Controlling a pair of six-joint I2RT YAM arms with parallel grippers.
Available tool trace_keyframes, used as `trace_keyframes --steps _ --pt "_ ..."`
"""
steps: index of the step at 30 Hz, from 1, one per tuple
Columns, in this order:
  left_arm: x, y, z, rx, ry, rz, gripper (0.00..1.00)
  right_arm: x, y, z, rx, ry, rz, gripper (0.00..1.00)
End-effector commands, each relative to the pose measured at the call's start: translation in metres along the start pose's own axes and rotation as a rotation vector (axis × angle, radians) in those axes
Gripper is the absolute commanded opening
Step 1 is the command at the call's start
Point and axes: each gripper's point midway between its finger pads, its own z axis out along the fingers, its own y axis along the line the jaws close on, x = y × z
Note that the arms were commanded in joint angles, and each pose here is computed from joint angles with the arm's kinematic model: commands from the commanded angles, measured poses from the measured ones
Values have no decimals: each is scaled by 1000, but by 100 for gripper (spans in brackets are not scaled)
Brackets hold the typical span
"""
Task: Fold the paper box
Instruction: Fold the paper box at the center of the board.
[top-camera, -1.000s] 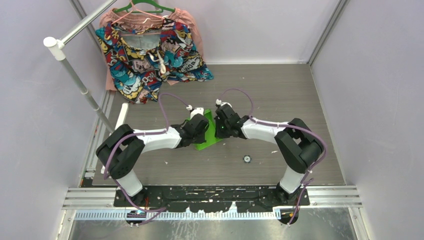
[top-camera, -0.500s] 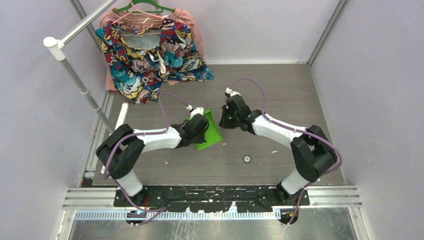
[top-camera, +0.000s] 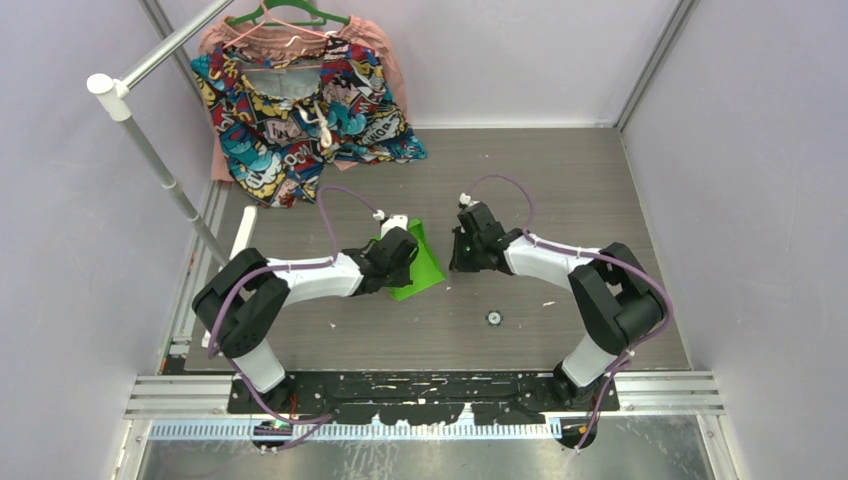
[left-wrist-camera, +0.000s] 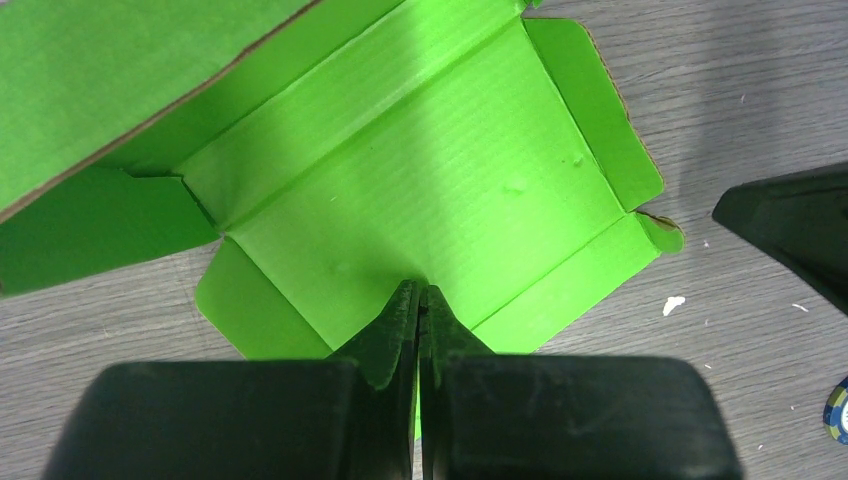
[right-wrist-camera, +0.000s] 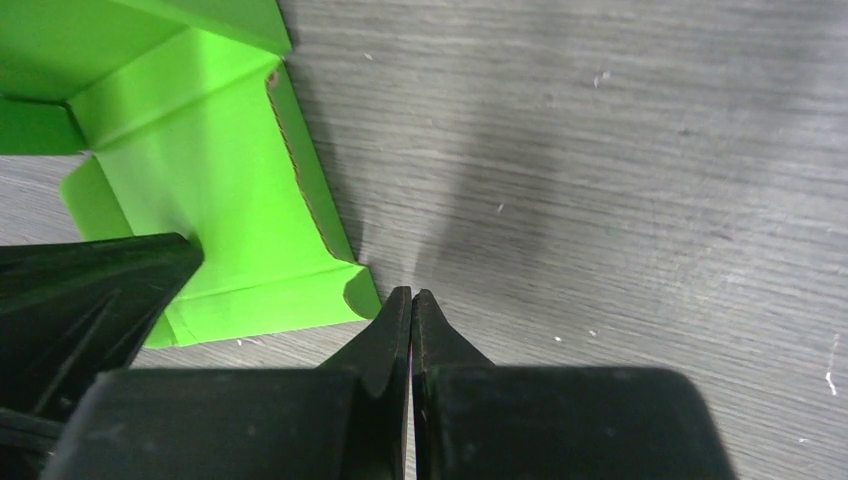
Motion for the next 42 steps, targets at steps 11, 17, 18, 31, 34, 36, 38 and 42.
trace_keyframes --steps 11,17,18,31,34,36,38,42 --pt "45 19 7 -58 147 43 0 -1 16 -2 -74 -48 10 1" --pt "45 18 6 -58 147 44 0 -10 21 -3 -83 -61 4 1" --pt "45 18 6 -58 147 44 0 -11 22 -3 -86 -62 3 1" --pt "46 17 7 -56 149 45 0 -13 33 -4 -107 -58 -19 1" --pt "46 17 6 -57 148 45 0 -10 34 -2 -108 -46 -23 1" --pt "45 17 6 -56 147 45 0 -9 35 -2 -110 -44 -27 1" --pt "45 17 6 -56 146 44 0 -7 37 -1 -112 -43 -32 1" --pt "46 16 6 -56 147 45 0 -5 39 1 -112 -37 -37 1"
